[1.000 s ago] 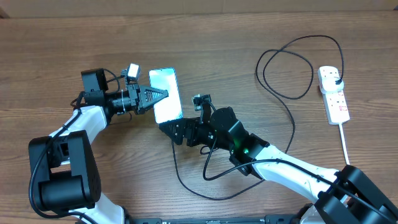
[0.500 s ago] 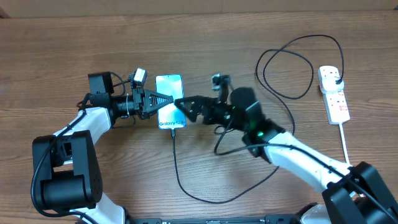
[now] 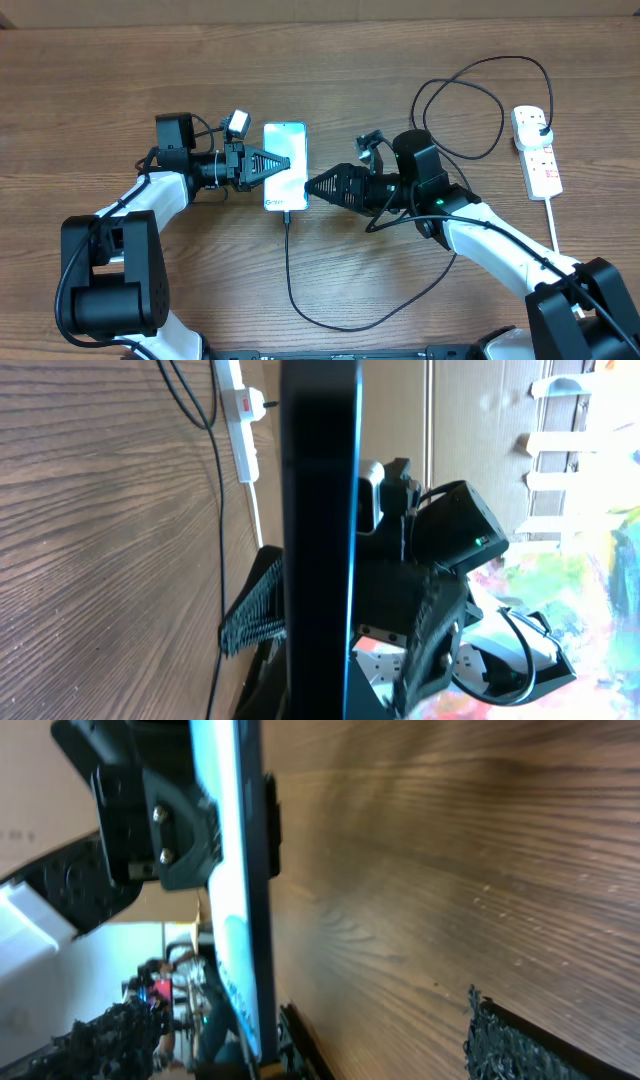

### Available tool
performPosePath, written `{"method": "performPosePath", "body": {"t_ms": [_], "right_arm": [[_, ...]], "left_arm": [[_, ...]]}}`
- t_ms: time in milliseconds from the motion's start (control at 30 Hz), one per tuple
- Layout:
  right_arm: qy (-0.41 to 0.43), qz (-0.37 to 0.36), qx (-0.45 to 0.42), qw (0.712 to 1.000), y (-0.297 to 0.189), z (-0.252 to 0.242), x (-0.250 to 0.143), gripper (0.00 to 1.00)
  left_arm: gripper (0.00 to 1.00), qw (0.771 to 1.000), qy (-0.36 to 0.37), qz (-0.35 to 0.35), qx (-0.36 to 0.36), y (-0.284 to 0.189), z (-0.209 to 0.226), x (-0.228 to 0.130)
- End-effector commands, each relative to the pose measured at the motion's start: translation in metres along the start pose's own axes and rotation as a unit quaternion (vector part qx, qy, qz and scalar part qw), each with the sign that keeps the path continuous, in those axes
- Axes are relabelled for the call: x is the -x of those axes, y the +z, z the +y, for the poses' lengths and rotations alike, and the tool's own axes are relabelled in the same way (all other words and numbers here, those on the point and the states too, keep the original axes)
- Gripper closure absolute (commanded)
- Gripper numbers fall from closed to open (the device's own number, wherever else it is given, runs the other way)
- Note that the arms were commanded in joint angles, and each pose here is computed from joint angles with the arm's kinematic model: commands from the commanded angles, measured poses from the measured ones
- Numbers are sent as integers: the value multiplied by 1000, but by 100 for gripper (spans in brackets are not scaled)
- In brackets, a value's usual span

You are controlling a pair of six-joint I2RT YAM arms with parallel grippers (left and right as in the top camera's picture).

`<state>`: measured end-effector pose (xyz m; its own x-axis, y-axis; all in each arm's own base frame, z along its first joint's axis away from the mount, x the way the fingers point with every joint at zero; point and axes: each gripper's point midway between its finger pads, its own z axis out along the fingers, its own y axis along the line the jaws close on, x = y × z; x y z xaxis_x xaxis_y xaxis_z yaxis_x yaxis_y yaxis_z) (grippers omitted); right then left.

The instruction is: Plug charger to phone and switch on socket

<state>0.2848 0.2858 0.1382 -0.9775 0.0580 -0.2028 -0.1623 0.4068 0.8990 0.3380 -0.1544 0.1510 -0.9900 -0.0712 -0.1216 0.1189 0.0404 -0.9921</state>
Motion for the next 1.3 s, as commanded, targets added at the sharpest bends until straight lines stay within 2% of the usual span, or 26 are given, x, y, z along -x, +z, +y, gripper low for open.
{"method": "performPosePath", "body": {"t_ms": [0, 67, 200, 967, 1133, 1267], "right_arm": [[-43, 12, 27, 999, 1, 21, -4, 0], [-46, 13, 28, 998, 2, 23, -6, 0], [-48, 2, 16, 999, 5, 20, -3, 8], [-48, 18, 25, 998, 6, 24, -11, 12], [-50, 29, 35, 998, 6, 27, -14, 22], [-50, 29, 35, 998, 6, 27, -14, 37]], "left_arm": [[96, 1000, 7, 12, -21, 0, -6, -4], [96, 1000, 8, 12, -21, 0, -6, -4], [96, 1000, 8, 12, -21, 0, -6, -4], [96, 999, 32, 34, -25, 14, -9, -10], [96, 999, 31, 35, -25, 15, -9, -10], [96, 999, 29, 38, -25, 17, -9, -11]]}}
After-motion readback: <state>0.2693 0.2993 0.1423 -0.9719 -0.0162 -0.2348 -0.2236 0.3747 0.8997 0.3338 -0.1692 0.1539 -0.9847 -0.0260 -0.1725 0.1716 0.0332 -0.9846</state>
